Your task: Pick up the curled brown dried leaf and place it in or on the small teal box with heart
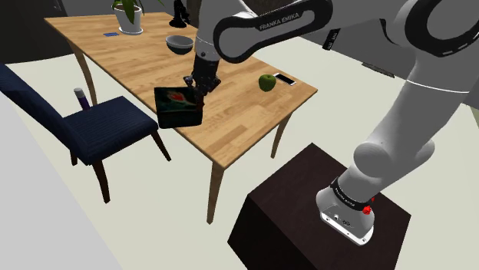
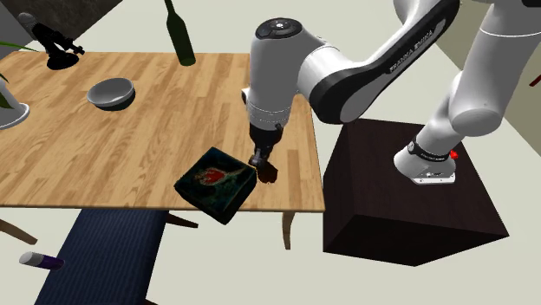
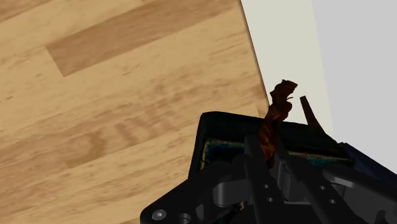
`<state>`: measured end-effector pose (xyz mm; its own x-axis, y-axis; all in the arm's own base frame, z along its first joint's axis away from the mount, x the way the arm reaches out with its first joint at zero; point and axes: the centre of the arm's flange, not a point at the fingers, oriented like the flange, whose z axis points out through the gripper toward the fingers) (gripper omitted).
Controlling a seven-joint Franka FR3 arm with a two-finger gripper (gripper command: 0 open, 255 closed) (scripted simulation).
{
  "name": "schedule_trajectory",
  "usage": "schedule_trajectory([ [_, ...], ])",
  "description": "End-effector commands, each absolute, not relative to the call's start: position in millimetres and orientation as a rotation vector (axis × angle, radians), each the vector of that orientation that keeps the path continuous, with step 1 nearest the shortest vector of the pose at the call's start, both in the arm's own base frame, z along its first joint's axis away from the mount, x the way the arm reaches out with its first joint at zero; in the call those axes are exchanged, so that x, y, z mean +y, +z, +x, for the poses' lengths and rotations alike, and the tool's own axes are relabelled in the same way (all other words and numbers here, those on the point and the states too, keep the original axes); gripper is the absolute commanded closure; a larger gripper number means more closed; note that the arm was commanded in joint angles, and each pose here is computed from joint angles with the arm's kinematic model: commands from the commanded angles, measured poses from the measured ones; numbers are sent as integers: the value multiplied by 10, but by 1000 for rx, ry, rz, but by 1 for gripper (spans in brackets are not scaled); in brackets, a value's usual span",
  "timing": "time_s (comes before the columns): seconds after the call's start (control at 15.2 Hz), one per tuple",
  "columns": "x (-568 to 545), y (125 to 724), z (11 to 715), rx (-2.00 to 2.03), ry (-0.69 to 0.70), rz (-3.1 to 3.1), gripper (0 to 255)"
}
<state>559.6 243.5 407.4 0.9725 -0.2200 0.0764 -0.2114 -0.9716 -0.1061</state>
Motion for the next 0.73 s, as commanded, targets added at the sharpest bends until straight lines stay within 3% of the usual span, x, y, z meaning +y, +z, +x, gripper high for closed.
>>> schedule_trajectory([
  [0.0,2459,4049,5876,334,-134,-3026,255],
  [0.66,2488,4025,7101,334,-134,-3026,255],
])
